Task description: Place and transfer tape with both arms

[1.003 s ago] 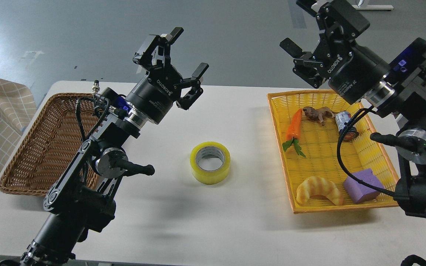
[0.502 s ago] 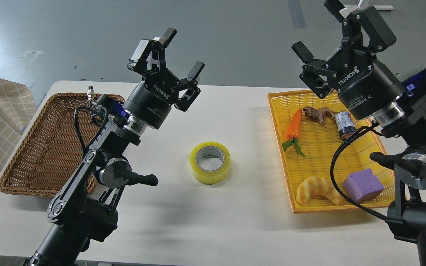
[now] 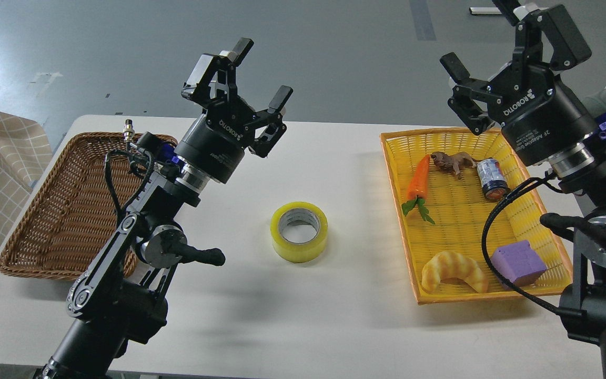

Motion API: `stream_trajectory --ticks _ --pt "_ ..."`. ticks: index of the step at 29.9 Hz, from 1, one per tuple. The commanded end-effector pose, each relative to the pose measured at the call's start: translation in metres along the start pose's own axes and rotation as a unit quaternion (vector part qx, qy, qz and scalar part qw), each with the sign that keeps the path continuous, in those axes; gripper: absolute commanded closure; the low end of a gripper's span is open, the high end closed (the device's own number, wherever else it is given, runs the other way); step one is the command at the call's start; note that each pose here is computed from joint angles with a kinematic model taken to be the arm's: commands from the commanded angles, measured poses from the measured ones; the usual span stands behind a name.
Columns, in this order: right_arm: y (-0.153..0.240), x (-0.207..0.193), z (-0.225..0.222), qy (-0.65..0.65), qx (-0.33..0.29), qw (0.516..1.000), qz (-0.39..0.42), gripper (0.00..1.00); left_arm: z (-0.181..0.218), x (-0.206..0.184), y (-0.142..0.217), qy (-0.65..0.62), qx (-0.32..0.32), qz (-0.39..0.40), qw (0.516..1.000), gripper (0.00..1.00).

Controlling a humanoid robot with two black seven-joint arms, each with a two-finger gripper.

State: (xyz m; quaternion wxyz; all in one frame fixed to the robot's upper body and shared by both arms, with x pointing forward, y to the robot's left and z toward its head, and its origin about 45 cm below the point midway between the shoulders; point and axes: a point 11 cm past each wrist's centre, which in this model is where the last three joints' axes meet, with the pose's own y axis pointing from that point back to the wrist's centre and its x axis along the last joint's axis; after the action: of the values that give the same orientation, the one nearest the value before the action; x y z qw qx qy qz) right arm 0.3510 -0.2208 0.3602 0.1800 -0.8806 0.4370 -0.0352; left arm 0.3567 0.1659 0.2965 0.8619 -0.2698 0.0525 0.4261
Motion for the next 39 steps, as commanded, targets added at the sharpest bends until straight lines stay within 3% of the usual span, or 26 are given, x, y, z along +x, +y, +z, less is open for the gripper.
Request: stream_trajectory --ticks 1,19,39 --pt "0.0 -0.001 -0.003 -0.025 0.013 1.0 -0.006 0.0 0.005 -0.003 -0.004 0.001 -0.005 -0.006 1.0 0.02" --pt "-0.008 -0.006 -0.006 -0.057 0.023 0.998 -0.024 0.0 0.012 -0.007 -0.01 0.008 -0.042 -0.058 0.997 0.02" --pt "-0.012 -0.002 -0.002 -0.062 0.018 0.998 -0.021 0.0 0.001 -0.011 -0.017 -0.004 -0.003 -0.068 0.998 0.02"
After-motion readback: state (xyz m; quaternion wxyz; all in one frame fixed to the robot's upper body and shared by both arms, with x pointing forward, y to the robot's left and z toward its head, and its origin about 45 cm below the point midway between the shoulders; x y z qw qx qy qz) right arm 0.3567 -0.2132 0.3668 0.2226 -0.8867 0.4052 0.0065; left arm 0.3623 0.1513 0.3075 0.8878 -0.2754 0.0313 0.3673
